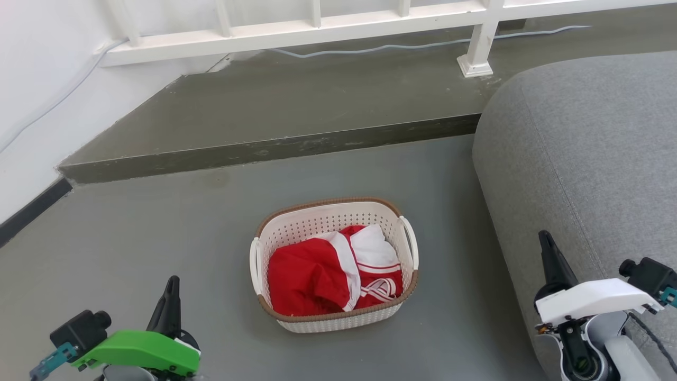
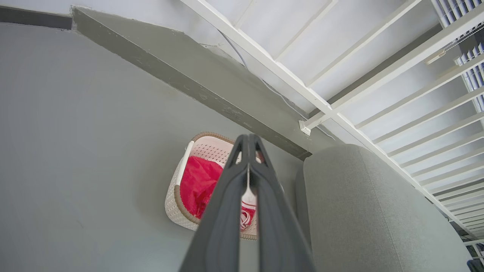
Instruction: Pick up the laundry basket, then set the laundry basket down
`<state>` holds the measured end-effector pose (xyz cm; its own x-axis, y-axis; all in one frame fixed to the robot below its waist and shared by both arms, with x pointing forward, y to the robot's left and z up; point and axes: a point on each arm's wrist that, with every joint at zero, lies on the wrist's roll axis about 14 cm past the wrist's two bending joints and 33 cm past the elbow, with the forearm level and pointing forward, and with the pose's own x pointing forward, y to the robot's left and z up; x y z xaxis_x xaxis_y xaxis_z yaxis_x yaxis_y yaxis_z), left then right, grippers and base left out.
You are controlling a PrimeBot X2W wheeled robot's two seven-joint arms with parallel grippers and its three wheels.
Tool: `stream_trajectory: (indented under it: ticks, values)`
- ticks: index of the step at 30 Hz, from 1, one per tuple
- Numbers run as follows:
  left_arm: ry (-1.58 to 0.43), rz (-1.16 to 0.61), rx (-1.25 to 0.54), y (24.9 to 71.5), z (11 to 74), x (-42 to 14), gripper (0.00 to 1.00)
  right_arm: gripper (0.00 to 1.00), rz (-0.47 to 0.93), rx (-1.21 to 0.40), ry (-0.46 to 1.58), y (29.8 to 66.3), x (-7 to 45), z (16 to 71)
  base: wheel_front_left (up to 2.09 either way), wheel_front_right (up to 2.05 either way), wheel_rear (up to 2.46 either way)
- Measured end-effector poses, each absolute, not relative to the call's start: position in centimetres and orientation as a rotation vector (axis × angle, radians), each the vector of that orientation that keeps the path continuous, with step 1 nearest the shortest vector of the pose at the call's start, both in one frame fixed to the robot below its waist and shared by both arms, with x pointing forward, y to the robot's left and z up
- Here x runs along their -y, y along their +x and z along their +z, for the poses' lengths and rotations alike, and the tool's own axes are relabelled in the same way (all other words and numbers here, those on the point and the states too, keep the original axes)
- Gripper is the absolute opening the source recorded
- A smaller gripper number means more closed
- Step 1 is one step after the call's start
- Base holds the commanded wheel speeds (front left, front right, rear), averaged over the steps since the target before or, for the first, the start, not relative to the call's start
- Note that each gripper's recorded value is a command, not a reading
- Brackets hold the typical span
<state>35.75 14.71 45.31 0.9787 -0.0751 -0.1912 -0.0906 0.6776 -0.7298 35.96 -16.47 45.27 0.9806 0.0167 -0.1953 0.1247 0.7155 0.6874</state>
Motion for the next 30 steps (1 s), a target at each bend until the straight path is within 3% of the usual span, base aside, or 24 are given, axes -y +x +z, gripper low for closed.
stream_trajectory:
  ticks: [30]
  values:
    - [-1.188,0.062,-0.201,36.2,45.7,-16.7,0.0,0.0,-0.101,-0.162,1.163,36.7,18.4,46.2,0.0,0.0,0.0]
